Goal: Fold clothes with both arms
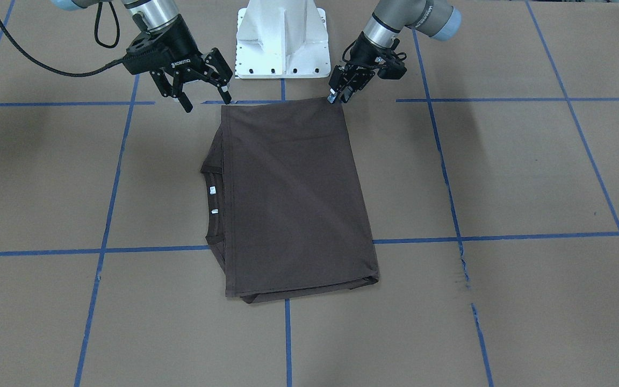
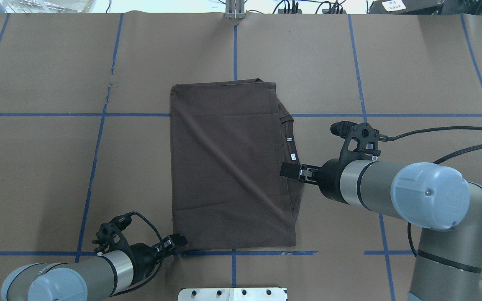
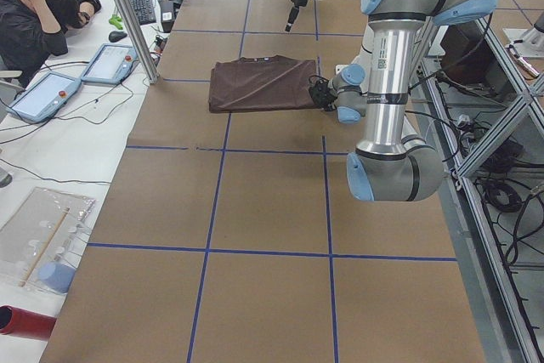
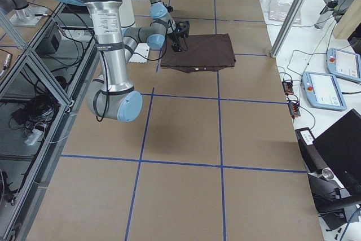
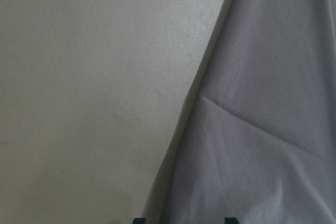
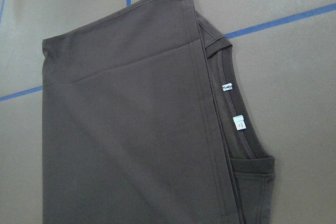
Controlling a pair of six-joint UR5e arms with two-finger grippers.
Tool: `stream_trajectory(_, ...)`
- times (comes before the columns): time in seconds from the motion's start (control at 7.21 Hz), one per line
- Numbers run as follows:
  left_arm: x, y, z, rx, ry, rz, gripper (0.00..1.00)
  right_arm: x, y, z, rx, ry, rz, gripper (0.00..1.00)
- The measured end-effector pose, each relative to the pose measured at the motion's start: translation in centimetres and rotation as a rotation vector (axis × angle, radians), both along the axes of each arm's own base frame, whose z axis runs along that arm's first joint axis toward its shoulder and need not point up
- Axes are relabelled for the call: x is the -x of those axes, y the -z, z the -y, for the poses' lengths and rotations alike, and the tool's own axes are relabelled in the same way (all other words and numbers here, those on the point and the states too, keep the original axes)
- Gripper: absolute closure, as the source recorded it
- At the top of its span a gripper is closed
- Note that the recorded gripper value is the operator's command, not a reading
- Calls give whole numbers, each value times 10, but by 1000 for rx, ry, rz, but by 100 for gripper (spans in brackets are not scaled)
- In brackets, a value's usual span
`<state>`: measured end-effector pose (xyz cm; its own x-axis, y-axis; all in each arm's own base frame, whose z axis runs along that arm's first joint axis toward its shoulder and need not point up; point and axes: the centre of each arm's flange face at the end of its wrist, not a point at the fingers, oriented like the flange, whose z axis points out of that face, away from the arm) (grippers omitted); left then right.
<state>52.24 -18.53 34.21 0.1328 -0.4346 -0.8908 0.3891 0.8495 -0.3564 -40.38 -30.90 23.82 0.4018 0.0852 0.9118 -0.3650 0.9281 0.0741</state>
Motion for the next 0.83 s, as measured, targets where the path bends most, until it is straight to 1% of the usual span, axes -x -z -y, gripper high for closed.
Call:
stream_trajectory(0.14, -2, 2, 0, 0, -1, -3, 49, 0, 0, 0, 0, 0, 0, 0)
stream_trajectory(0.28, -4, 5, -2, 0, -3, -8, 52, 0, 0, 0, 0, 0, 0, 0)
stream_trajectory(0.69, -8, 5, -3, -3, 3, -8, 51, 0, -1, 0, 1, 0, -3, 0)
stream_trajectory(0.83, -9, 4, -3, -4, 4, -6, 68, 0, -1, 0, 2, 0, -3, 0)
